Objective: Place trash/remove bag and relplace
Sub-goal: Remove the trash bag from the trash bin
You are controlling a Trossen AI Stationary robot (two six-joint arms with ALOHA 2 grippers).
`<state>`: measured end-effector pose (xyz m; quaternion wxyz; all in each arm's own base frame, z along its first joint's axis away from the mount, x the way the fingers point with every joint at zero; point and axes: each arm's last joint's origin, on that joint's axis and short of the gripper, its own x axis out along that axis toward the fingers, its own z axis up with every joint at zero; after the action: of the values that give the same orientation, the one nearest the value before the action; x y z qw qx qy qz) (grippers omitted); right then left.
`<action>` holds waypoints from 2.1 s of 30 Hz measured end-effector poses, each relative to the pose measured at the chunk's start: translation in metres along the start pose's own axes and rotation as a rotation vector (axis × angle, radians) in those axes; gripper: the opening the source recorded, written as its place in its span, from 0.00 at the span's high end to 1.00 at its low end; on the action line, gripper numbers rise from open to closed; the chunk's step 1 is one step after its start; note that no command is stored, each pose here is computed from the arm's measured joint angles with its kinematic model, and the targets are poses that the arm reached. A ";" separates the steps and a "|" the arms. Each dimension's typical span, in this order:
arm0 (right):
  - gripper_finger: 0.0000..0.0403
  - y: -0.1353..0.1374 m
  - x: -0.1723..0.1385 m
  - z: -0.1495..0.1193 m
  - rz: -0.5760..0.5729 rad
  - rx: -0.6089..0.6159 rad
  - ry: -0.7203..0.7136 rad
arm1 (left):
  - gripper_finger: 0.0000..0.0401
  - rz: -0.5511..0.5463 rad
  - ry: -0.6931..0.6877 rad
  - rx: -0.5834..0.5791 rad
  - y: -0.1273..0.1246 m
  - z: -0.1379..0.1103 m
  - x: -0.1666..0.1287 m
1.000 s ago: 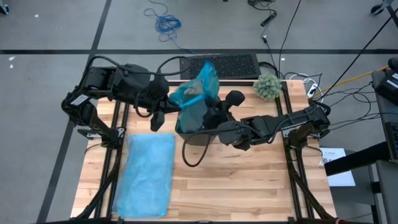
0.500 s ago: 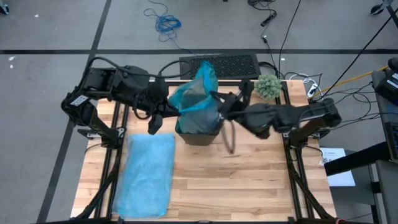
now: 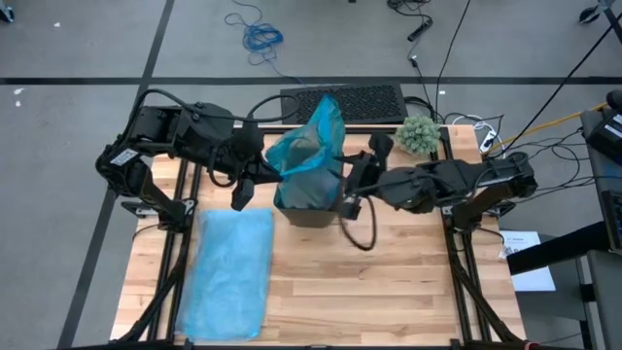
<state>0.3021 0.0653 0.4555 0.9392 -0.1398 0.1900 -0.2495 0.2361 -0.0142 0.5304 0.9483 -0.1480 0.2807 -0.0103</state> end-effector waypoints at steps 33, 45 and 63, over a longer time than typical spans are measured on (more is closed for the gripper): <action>1.00 -0.018 0.006 -0.001 -0.154 0.028 -0.006 | 1.00 0.014 0.042 0.006 0.001 -0.004 0.000; 1.00 -0.048 -0.029 0.013 0.177 0.219 -0.159 | 1.00 -0.019 0.072 0.056 0.001 -0.006 0.000; 1.00 -0.051 -0.028 -0.003 0.286 0.282 -0.010 | 1.00 -0.056 -0.059 0.200 -0.003 0.003 -0.012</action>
<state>0.2572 0.0367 0.4792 0.9763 0.0201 0.1665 -0.1367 0.2275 -0.0150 0.5399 0.9654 -0.0608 0.2460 -0.0606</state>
